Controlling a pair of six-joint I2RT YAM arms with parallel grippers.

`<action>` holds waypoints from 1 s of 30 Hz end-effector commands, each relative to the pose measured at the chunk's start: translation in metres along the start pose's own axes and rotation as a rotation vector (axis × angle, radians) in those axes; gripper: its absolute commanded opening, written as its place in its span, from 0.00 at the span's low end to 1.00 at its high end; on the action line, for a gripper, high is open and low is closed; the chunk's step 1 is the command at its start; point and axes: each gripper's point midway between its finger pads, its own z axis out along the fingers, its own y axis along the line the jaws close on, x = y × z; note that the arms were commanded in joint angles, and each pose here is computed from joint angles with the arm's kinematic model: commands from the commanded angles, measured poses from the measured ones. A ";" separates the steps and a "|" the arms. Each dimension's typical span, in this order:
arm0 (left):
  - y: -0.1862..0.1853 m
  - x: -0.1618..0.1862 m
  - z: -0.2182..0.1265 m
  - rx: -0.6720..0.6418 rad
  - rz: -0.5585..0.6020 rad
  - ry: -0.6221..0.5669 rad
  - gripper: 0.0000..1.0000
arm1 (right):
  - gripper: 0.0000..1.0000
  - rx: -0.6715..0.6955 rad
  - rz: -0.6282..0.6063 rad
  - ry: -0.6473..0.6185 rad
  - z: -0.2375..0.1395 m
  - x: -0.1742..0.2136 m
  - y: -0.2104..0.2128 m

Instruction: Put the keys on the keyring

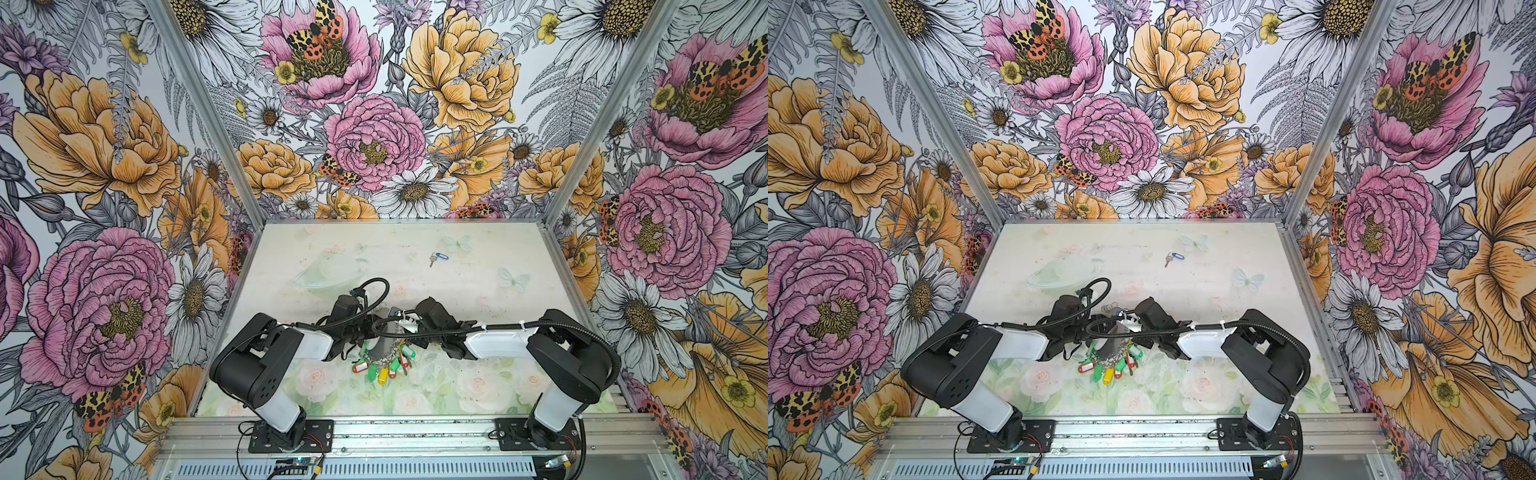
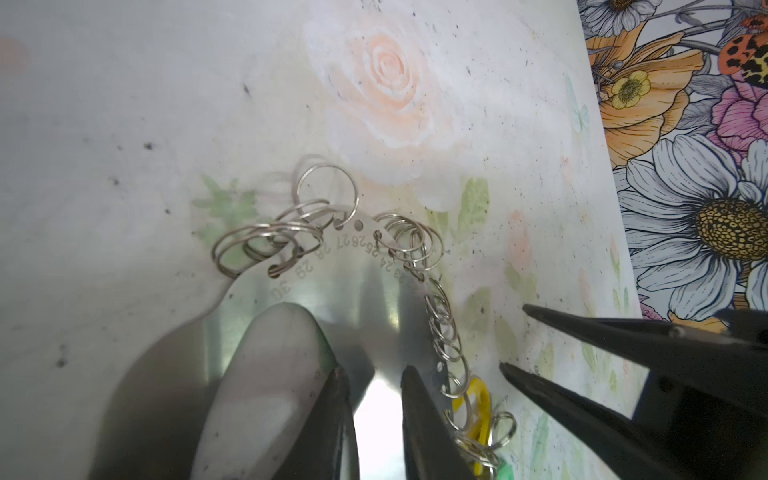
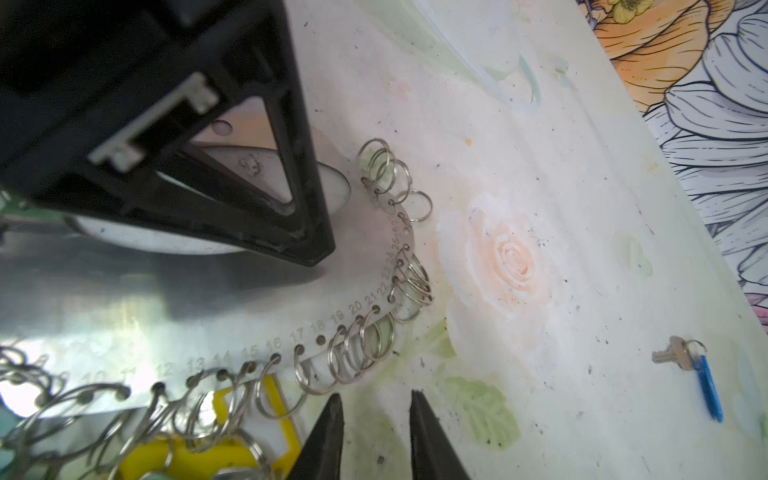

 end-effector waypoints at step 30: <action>-0.013 -0.006 0.012 0.063 0.033 0.017 0.25 | 0.16 -0.017 -0.174 0.036 0.018 0.008 0.018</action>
